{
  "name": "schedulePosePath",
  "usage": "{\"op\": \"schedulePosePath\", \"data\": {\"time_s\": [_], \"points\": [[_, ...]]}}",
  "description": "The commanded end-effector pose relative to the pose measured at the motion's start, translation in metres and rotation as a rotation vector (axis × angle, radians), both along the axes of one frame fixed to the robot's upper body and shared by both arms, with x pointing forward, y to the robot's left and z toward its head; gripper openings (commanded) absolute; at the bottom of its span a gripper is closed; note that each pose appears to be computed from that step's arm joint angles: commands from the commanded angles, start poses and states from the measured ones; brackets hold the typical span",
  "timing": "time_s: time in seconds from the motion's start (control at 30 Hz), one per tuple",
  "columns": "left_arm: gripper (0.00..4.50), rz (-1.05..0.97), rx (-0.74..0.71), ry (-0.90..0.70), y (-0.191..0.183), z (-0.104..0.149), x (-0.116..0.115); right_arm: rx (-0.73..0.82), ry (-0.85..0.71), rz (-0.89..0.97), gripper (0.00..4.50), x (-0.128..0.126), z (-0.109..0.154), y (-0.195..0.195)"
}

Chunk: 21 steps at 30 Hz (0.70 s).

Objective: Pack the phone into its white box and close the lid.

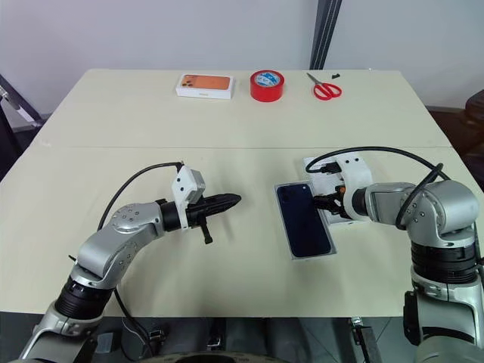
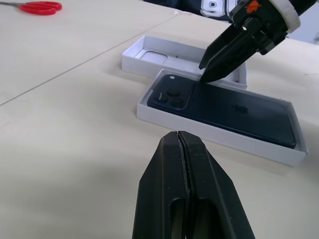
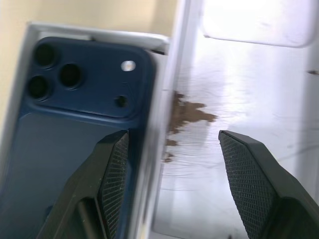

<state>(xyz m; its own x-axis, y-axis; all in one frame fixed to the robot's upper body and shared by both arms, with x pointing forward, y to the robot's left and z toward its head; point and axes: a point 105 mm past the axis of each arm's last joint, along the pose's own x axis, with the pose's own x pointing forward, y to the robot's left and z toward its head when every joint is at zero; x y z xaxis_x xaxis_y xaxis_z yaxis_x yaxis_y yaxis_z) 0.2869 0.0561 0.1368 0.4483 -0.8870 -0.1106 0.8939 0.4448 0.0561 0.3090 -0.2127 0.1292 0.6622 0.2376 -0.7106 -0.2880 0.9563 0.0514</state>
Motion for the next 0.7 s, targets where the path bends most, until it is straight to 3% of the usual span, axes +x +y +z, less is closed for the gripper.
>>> {"op": "schedulePosePath", "data": {"time_s": [0.03, 0.7], "points": [[0.00, -0.009, -0.026, -0.050, -0.002, 0.015, -0.002, 0.002, -0.024, -0.025, 2.98, 0.000, 0.008, -0.006], [0.00, -0.008, -0.034, -0.036, -0.002, 0.013, -0.002, 0.042, 0.003, -0.069, 2.98, -0.003, 0.007, -0.022]]}}
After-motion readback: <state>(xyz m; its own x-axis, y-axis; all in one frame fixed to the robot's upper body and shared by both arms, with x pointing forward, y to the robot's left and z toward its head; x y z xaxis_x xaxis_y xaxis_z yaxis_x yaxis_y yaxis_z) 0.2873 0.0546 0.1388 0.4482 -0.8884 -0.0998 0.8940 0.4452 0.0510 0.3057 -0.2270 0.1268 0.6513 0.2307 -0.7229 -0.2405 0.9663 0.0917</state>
